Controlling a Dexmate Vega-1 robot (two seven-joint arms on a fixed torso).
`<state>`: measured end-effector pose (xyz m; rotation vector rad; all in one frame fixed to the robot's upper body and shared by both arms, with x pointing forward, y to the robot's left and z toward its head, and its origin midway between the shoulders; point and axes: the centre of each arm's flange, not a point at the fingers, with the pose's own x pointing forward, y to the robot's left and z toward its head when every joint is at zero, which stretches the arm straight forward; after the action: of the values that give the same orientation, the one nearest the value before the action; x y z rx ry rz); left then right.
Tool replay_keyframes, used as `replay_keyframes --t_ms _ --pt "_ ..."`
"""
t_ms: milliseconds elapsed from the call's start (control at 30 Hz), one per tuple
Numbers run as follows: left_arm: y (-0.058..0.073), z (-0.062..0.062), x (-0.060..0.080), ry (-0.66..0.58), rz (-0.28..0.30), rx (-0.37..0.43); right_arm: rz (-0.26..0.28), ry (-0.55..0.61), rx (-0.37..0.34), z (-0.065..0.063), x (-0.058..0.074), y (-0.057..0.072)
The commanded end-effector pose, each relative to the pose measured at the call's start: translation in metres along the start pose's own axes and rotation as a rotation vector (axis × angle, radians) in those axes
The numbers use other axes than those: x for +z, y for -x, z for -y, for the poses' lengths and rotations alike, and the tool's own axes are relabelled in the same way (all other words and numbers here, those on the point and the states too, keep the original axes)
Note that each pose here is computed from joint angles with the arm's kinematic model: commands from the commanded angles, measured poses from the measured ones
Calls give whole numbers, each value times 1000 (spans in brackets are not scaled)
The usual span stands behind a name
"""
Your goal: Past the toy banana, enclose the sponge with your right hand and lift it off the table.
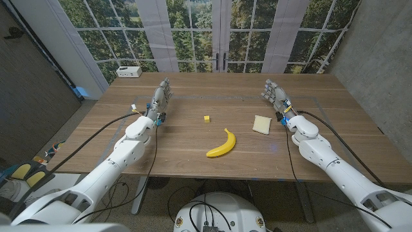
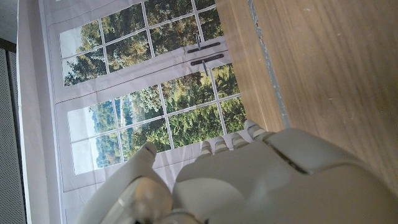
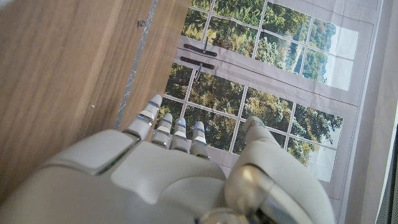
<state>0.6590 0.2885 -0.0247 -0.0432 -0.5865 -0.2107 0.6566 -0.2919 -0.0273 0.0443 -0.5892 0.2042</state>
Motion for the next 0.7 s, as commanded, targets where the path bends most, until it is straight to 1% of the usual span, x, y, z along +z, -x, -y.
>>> replay_keyframes --t_ms 33,67,333,533,633,700 --pt "-6 -2 -2 10 -5 8 -4 -6 -7 2 -2 -4" --pt "-8 -3 -3 9 -7 -7 -5 -2 -7 2 -1 -4" --pt "-11 -4 -3 8 -5 -7 0 28 -2 1 5 -8" --pt "-17 -3 -4 9 -13 -29 -32 107 8 2 15 -10" --pt "-20 -2 -4 7 -14 -28 -46 149 7 3 21 -9" --pt "-22 -1 -4 6 -17 -35 -59 201 18 2 25 -9"
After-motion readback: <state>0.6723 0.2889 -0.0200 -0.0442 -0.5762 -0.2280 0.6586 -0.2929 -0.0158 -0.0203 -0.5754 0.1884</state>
